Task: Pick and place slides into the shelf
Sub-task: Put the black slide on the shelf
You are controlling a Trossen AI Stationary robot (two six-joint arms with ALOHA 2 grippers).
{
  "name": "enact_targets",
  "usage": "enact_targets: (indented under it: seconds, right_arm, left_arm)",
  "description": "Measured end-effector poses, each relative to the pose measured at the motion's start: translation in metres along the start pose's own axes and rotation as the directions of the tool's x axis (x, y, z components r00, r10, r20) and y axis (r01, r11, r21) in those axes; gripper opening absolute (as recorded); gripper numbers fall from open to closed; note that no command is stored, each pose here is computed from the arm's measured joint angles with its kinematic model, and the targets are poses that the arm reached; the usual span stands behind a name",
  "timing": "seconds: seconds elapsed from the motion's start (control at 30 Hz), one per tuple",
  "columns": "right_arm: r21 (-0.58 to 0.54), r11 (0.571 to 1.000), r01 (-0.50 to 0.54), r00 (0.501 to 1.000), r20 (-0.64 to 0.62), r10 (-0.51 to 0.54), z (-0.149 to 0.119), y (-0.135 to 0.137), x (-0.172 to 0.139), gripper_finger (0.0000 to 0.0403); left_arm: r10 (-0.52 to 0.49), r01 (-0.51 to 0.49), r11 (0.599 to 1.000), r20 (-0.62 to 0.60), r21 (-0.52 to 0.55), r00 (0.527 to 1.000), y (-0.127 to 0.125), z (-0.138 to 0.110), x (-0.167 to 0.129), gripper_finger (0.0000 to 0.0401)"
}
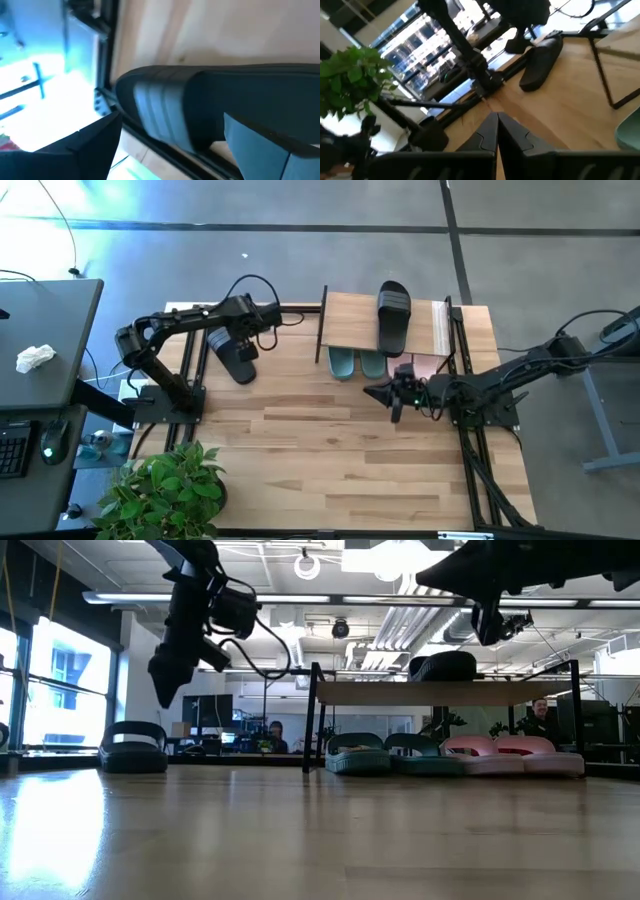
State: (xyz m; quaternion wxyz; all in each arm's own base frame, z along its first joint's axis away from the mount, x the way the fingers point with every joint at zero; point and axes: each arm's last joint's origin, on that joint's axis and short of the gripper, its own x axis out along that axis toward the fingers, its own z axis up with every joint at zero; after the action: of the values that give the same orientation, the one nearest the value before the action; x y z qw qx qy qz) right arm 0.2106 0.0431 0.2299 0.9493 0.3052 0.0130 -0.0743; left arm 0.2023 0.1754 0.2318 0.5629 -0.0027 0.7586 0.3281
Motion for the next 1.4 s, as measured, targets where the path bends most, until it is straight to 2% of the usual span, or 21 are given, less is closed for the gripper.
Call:
enact_targets:
  seconds: [0.1, 0.33, 0.53, 0.9, 1.23, 1.4]
  right_arm:
    - [-0.007, 1.000, -0.015, 0.999, -0.037, 0.015, -0.001, -0.002, 0.001, 0.0000]
    - [-0.009, 1.000, -0.021, 0.998, -0.066, 0.020, -0.003, -0.003, 0.001, 0.0000]
    - [-0.007, 1.000, -0.025, 0.997, -0.078, 0.024, -0.004, -0.003, 0.001, 0.0000]
    - [-0.008, 1.000, -0.024, 0.997, -0.079, 0.024, -0.004, -0.003, 0.001, 0.0000]
    - [-0.007, 1.000, -0.024, 0.997, -0.079, 0.024, -0.004, -0.003, 0.001, 0.0000]
    - [-0.007, 1.000, -0.026, 0.996, -0.080, 0.026, -0.004, -0.003, 0.001, 0.0000]
  left_arm:
    - [0.038, -0.039, 0.999, -0.012, -0.027, 0.999, 0.000, -0.001, -0.001, 0.0330]
    - [0.033, -0.034, 0.998, -0.014, -0.049, 0.999, -0.010, -0.002, 0.000, 0.0330]
    - [0.055, -0.057, 0.997, -0.042, -0.043, 0.998, -0.029, -0.008, 0.016, 0.0330]
    - [0.101, -0.108, 0.992, -0.091, -0.071, 0.991, -0.045, -0.020, 0.045, 0.0330]
    - [0.240, -0.247, 0.965, -0.090, -0.087, 0.967, -0.044, -0.022, 0.050, 0.0330]
    - [0.258, -0.265, 0.959, -0.073, -0.104, 0.963, -0.044, -0.020, 0.050, 0.0322]
